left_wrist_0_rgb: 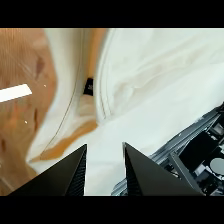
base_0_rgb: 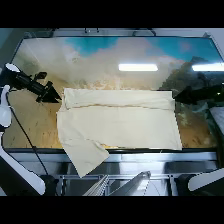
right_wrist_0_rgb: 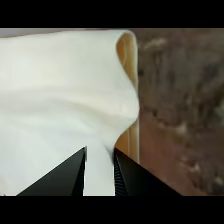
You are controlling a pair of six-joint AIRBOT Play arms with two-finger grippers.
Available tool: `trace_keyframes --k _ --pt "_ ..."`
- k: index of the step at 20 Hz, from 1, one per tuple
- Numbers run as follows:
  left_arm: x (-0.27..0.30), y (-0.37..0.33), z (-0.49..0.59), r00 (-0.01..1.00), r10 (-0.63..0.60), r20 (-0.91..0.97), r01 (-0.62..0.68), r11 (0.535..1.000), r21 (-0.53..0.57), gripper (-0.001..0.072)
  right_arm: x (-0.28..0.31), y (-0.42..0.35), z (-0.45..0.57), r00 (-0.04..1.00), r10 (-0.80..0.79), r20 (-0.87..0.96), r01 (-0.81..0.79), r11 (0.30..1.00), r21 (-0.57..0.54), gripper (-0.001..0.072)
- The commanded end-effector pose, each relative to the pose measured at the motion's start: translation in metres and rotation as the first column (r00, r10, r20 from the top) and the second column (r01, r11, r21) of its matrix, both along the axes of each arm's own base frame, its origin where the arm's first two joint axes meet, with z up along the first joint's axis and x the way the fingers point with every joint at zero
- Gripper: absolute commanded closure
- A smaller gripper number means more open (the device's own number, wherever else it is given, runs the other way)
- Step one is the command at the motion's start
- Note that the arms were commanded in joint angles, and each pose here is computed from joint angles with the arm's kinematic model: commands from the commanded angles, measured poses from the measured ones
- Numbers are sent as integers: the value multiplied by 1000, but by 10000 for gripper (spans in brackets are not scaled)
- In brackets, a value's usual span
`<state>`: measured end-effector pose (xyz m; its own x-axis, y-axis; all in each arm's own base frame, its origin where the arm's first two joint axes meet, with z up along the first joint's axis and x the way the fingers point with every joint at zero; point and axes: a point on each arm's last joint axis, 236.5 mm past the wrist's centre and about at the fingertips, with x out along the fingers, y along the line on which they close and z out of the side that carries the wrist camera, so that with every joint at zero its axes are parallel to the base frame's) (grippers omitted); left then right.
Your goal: Fold the shirts.
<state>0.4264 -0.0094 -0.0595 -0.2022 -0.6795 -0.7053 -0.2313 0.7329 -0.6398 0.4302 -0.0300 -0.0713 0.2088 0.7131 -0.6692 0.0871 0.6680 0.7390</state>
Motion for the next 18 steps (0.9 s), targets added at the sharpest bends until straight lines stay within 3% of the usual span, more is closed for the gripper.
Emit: trace_keyframes --k 1,4,6,7,11,16,17,18 --pt "-12 31 26 999 29 15 -30 995 95 461 -36 -17 23 999 -1 -49 -1 999 -51 487" --pt "-31 39 38 996 32 78 -43 990 136 461 -85 -14 15 990 -48 -129 40 997 -60 483" --pt "-59 32 34 996 42 76 -52 991 126 461 -126 -5 -2 966 -91 -240 80 995 -56 207" --pt "-78 25 28 997 40 61 -47 992 115 460 -145 2 -10 955 -86 -285 76 996 -48 195" --pt "-150 11 6 996 73 -48 -69 994 82 460 -214 26 -47 883 -66 -465 49 998 -48 209" --pt "-203 1 -8 979 162 -122 -155 986 69 461 -230 51 -72 887 -97 -452 100 995 -17 211" --pt "-209 -1 -12 976 179 -124 -171 983 74 460 -226 55 -70 903 -86 -421 96 995 3 296" --pt "-216 -5 -18 973 191 -129 -182 980 80 461 -223 57 -68 911 -82 -405 97 995 18 438"
